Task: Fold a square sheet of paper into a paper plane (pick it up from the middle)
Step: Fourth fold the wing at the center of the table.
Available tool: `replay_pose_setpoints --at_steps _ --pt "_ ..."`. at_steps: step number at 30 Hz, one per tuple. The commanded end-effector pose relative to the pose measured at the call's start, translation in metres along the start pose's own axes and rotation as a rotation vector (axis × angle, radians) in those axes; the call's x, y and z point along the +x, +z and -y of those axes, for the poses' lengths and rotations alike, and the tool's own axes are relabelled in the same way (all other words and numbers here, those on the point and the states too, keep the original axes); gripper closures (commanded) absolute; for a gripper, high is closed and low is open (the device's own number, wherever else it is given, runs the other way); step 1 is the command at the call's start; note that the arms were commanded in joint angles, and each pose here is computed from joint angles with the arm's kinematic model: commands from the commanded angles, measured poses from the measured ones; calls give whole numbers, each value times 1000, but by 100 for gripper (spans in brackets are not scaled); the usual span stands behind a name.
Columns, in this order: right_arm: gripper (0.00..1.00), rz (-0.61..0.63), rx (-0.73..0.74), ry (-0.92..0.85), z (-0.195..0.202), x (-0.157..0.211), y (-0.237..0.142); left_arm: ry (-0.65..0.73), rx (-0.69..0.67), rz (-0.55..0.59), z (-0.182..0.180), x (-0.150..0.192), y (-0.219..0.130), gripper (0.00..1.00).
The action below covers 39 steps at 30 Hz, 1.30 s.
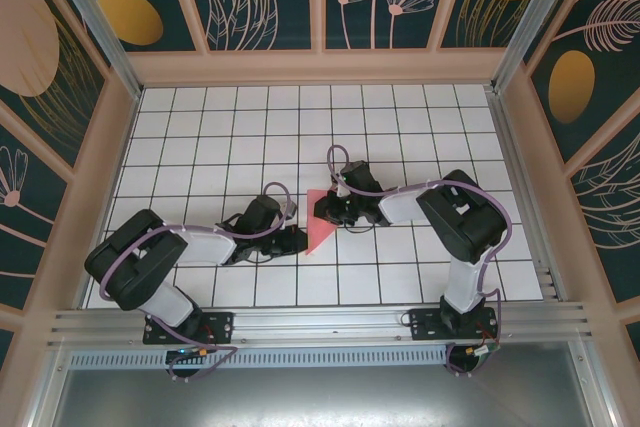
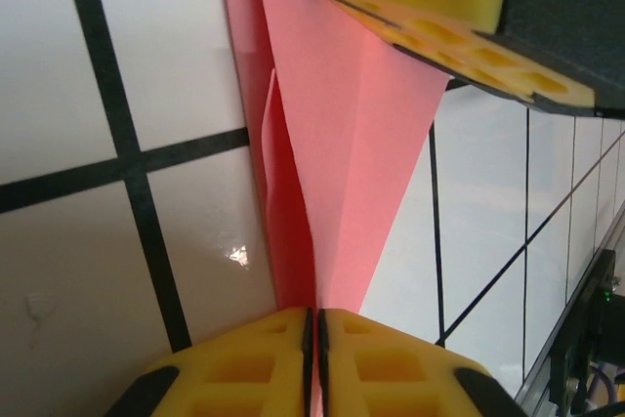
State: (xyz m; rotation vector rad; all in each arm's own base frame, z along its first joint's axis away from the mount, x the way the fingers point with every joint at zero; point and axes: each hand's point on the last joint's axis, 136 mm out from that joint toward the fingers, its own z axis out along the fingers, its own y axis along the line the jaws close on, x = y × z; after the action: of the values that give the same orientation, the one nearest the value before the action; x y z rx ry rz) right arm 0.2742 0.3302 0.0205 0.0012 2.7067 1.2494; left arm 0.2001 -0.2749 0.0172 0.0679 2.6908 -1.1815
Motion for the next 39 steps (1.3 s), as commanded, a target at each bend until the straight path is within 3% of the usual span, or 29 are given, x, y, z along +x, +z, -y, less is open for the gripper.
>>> replay_pose_setpoints --at_steps 1,13,26,39 --pt "84 -34 138 32 39 14 10 4 -17 -65 -4 18 -5 85" --pt "84 -39 145 32 40 16 11 23 -18 22 8 1 -16 76" --pt "84 -41 151 31 41 18 12 12 -19 15 5 -2 -7 93" --pt "84 -45 158 35 44 19 12 -8 -73 -49 -13 12 0 95"
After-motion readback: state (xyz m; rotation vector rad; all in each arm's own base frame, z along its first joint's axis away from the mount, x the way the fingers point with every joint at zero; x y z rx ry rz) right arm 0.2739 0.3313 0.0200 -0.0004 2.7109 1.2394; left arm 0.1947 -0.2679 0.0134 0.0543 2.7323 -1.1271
